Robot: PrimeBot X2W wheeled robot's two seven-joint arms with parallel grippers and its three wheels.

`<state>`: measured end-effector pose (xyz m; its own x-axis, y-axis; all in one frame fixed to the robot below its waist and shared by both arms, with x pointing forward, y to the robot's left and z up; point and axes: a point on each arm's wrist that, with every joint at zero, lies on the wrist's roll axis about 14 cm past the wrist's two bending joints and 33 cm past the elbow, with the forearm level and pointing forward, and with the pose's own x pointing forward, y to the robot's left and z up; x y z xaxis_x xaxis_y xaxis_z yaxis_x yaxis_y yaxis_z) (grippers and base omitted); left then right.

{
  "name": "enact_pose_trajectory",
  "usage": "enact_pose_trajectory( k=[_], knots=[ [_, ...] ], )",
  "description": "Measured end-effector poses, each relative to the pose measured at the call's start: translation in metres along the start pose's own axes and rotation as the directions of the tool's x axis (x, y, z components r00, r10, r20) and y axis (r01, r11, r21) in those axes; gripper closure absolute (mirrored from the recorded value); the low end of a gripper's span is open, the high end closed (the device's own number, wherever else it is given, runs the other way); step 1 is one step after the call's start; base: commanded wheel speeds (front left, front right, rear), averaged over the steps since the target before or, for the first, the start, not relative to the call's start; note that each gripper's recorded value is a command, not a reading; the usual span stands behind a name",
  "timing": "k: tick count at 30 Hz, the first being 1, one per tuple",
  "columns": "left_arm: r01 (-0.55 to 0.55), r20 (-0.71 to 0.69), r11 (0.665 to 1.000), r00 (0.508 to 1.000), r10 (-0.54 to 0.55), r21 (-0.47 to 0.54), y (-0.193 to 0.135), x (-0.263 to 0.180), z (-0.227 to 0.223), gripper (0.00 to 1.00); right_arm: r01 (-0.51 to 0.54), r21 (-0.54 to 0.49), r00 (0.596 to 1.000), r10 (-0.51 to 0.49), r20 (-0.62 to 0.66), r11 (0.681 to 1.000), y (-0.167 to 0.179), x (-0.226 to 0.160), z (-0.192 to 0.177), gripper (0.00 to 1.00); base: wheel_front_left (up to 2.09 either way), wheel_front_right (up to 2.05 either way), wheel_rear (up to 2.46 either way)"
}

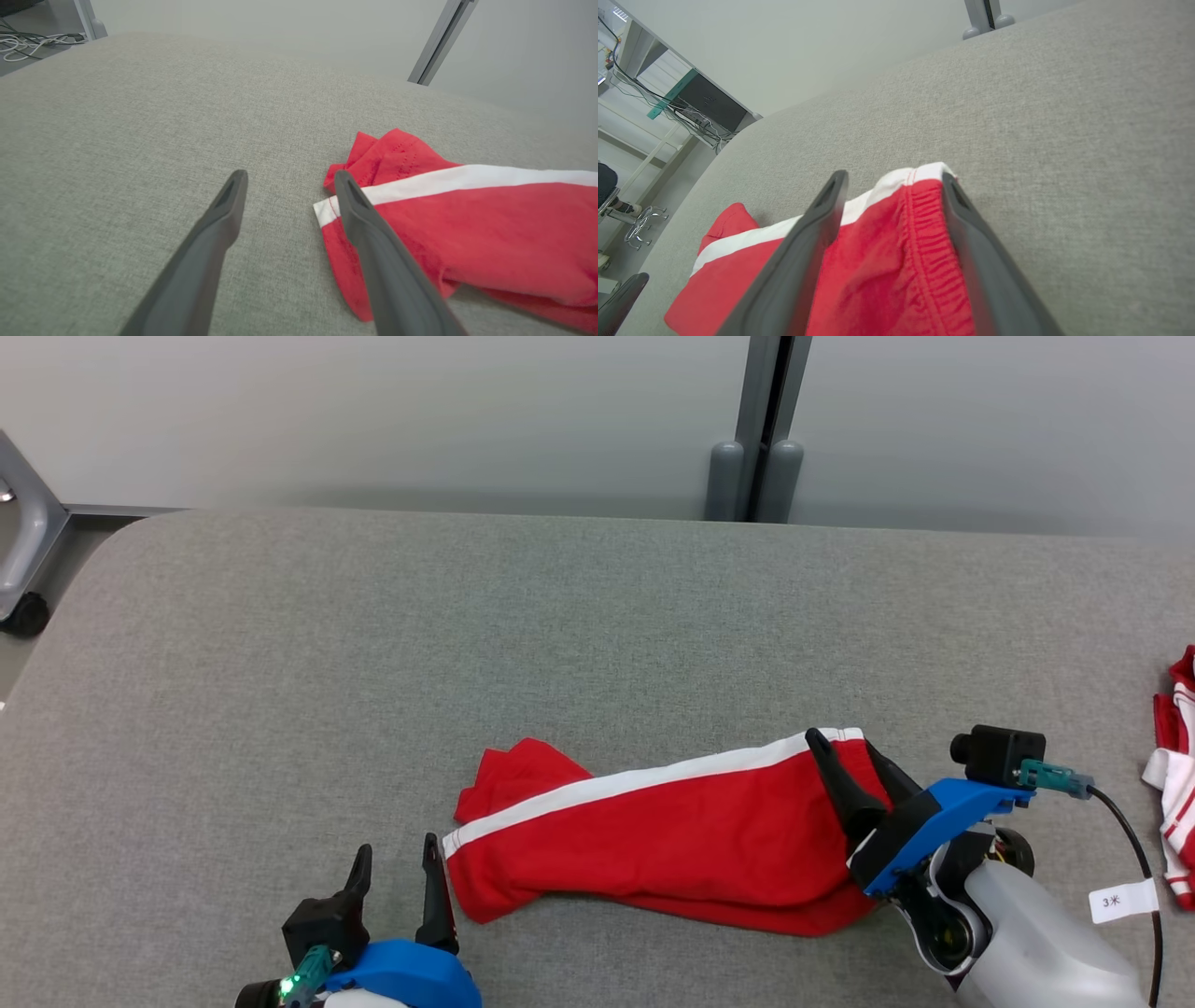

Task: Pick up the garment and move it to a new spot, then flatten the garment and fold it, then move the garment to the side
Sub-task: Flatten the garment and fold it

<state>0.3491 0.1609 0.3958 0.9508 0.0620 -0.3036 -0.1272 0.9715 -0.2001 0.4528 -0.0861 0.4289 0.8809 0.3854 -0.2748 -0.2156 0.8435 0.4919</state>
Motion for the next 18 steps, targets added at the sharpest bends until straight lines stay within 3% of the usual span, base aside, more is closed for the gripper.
enact_pose_trajectory(
  k=[2,3,6,8,18],
  knots=[
    [-0.001,-0.001,1.000,1.000,0.001,0.000,0.000,0.000,0.000,0.00,0.000,0.013,1.000,0.000,-0.004,1.000,0.000,0.001,-0.001,0.18,0.00,0.00,0.00],
    [-0.001,-0.002,1.000,1.000,0.001,-0.001,0.000,0.000,-0.001,0.00,-0.002,0.010,1.000,0.002,-0.003,1.000,0.000,0.001,0.000,0.40,0.00,0.00,0.00],
    [-0.005,-0.003,1.000,1.000,0.005,-0.003,0.001,0.000,-0.001,0.00,-0.006,0.003,1.000,0.006,0.016,1.000,0.001,0.004,0.006,0.69,0.00,0.00,0.00],
    [-0.005,-0.004,1.000,1.000,0.005,-0.006,0.000,0.000,-0.001,0.00,-0.003,0.005,1.000,0.002,0.028,1.000,0.000,0.003,0.008,1.00,0.00,0.00,0.00],
    [0.090,-0.008,0.994,0.996,-0.091,-0.069,-0.022,0.001,-0.001,0.00,-0.002,-0.020,0.997,0.004,0.079,1.000,-0.006,-0.012,0.013,1.00,0.00,0.00,0.00]
  ],
)
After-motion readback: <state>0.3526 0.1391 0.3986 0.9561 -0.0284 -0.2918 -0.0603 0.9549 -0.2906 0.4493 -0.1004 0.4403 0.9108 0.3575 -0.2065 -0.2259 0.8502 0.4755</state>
